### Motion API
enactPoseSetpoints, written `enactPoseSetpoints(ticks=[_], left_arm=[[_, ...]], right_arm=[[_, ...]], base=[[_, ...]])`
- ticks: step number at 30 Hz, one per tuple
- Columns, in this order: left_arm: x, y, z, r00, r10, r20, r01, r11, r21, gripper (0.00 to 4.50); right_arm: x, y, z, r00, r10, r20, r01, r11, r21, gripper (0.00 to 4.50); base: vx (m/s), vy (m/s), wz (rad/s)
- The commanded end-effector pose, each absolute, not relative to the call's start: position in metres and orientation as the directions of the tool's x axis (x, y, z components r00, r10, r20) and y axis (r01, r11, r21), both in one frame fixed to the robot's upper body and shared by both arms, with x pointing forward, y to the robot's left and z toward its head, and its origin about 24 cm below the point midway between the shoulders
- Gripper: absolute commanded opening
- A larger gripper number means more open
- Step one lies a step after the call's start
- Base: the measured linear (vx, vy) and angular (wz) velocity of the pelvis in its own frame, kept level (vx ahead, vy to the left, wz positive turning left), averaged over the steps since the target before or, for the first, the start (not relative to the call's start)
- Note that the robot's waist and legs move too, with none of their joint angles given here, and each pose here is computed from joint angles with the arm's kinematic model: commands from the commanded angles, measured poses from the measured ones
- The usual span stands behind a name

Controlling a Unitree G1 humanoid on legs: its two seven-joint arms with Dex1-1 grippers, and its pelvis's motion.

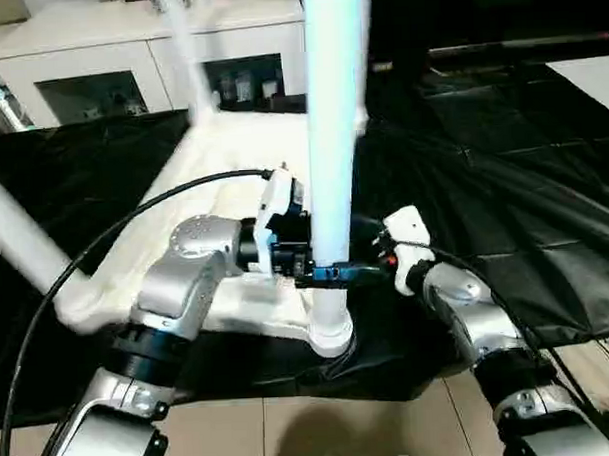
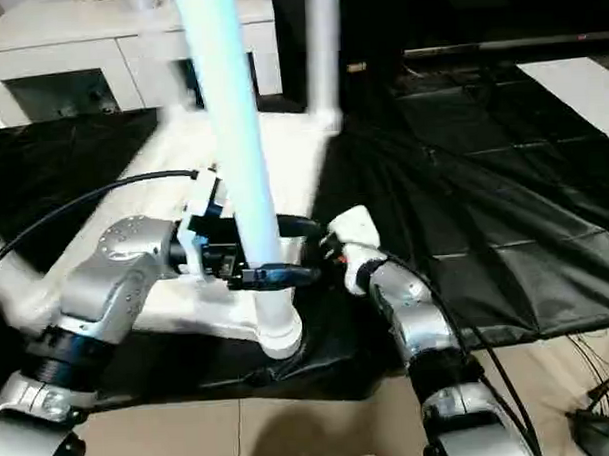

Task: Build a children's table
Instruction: Rotate table base

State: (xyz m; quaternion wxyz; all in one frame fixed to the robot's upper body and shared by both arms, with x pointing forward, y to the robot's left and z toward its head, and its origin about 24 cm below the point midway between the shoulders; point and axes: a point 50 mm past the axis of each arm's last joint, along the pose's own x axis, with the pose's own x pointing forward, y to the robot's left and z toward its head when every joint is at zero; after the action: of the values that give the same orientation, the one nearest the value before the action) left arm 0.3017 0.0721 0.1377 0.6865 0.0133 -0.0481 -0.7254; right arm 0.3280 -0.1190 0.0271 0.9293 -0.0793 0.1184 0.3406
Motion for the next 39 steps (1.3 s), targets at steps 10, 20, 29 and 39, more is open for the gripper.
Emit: enactPoseSetpoints(ticks=[10,20,29,39], left_arm=[[0.336,0.066,0.126,0.250,-0.967,-0.056,0.947,0.232,0.223,3.28],[0.363,0.093,0.115,0.525,-0.839,-0.143,0.826,0.461,0.325,3.28],[0.360,0.102,0.097,0.502,-0.837,-0.219,0.860,0.454,0.235,3.28],[0.339,0.125,0.062,0.487,-0.804,-0.340,0.869,0.485,0.097,3.28]], right_arm=[[0.336,-0.104,0.029,0.761,0.578,-0.296,-0.630,0.767,-0.121,3.76],[0.357,-0.160,0.047,0.938,0.272,-0.217,-0.308,0.939,-0.154,3.76],[0.357,-0.177,0.061,0.917,0.357,-0.176,-0.383,0.911,-0.151,3.76],[0.337,-0.184,0.058,0.811,0.526,-0.257,-0.579,0.786,-0.218,3.76]], base=[[0.000,0.000,0.00],[0.000,0.000,0.00],[0.000,0.000,0.00],[0.016,0.000,0.00]])
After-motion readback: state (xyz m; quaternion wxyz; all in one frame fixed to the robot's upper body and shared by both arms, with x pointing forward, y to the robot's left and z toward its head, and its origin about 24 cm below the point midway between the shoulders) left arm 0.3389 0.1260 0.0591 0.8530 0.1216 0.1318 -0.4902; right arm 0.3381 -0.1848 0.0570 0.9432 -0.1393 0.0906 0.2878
